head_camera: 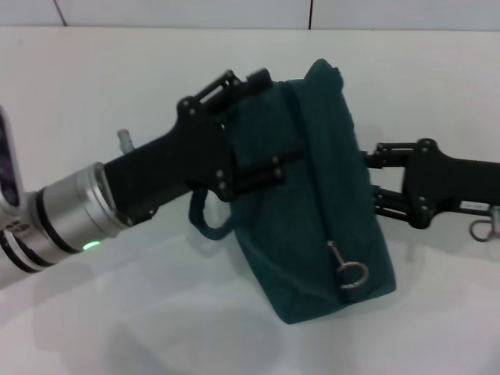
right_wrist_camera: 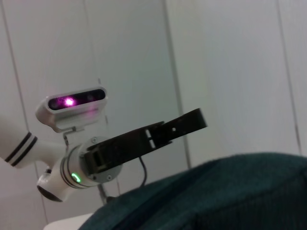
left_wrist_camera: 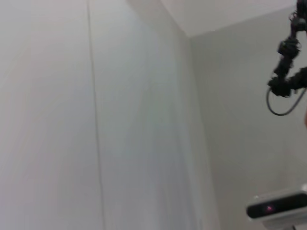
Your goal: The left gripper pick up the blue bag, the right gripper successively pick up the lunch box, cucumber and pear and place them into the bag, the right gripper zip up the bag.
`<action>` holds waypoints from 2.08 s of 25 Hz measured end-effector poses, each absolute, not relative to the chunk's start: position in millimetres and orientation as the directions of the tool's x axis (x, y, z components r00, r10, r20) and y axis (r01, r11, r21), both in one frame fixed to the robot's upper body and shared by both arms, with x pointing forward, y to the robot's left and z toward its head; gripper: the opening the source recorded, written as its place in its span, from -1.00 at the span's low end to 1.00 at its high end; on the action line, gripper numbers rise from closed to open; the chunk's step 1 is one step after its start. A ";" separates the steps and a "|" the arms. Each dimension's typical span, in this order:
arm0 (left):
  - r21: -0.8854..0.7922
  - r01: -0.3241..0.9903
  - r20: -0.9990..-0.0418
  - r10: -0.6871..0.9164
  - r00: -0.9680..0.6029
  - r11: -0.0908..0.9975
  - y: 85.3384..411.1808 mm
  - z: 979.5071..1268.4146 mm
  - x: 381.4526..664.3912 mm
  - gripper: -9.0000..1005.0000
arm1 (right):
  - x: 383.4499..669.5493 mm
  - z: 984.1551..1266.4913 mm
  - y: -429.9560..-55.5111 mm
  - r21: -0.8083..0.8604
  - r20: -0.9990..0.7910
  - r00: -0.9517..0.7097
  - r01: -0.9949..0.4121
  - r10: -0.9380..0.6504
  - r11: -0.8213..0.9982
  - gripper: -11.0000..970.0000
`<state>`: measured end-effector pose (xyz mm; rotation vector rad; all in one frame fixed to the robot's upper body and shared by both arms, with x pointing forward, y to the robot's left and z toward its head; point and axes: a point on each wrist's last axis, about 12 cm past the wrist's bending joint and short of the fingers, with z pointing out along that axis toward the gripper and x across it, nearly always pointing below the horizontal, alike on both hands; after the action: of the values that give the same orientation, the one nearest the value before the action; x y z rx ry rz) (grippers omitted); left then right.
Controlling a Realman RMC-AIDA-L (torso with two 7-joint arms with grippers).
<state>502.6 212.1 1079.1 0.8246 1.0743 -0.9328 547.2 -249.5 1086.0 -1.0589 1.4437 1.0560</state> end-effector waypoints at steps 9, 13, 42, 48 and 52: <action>0.116 0.893 -0.944 -0.233 0.236 0.436 222.8 1086.7 507.1 0.73 | 548.2 1088.1 -239.5 0.062 -0.996 -0.076 -0.973 -0.056 0.221 -0.13; 0.111 0.891 -0.949 -0.220 0.227 0.439 228.0 1083.6 503.8 0.73 | 528.7 1098.7 -286.9 0.081 -0.995 -0.059 -0.953 0.084 0.293 -0.13; 0.103 0.962 -0.982 -0.126 0.139 0.254 232.1 1088.4 504.5 0.73 | 539.7 1121.6 -265.6 0.019 -0.995 -0.006 -0.991 0.097 0.133 0.41; 0.099 0.961 -0.984 -0.120 0.133 0.257 235.6 1088.2 504.2 0.73 | 545.8 1122.1 -260.0 -0.006 -0.995 0.023 -0.985 0.095 0.172 0.40; 0.096 0.962 -0.984 -0.119 0.130 0.256 235.9 1088.1 504.2 0.73 | 545.5 1119.4 -258.6 0.001 -0.996 0.016 -0.983 0.092 0.181 0.39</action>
<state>504.2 235.9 1088.1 0.9795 1.1375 -1.0038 545.5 -258.6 1119.4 -1.0119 1.2160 1.1117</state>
